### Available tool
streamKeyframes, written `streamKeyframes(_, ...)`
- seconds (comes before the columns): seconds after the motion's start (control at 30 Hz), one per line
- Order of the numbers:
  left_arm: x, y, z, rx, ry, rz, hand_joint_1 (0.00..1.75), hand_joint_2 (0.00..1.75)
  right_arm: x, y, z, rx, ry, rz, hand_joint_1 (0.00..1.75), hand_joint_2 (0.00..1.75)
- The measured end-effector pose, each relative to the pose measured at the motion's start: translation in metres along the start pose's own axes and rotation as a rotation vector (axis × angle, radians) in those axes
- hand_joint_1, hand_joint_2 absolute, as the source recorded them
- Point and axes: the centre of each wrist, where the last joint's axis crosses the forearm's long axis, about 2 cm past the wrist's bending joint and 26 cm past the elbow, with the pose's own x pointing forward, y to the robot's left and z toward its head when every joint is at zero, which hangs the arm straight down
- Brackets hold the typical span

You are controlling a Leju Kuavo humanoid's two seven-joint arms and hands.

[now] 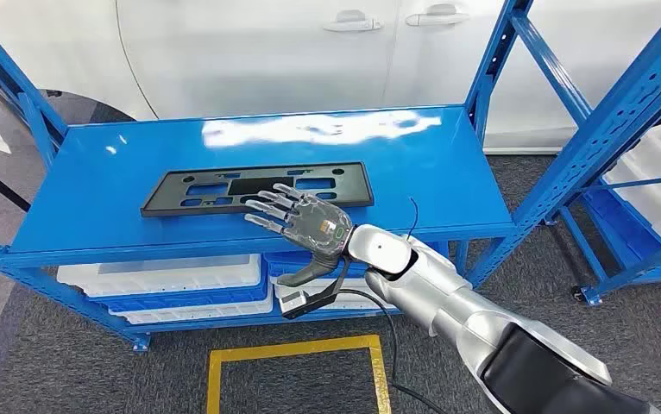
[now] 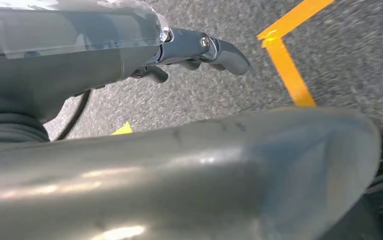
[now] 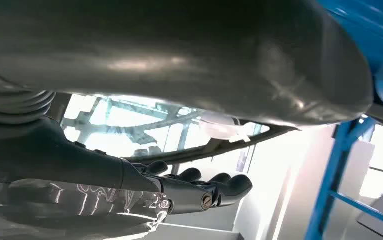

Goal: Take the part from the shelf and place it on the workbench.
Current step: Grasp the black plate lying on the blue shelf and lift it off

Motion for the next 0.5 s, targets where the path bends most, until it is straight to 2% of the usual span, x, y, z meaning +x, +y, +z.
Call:
streamKeyframes(0.03,0.000,0.000,0.000,-0.002,0.001,-0.002,0.00,0.00,0.000,0.001,0.001,0.002,0.001,-0.001,0.00,0.58)
streamKeyframes(0.07,-0.001,0.000,0.000,-0.003,0.001,-0.003,0.00,0.00,0.000,0.001,0.002,0.003,0.002,0.000,0.00,0.87)
streamKeyframes(0.13,-0.001,0.000,0.000,-0.008,0.001,-0.008,0.00,0.00,0.001,0.003,0.005,0.010,0.007,0.003,0.00,1.75)
streamKeyframes(0.5,0.004,0.002,-0.001,-0.040,-0.039,-0.016,0.00,0.00,-0.003,0.012,0.018,0.167,0.077,0.106,0.00,1.75)
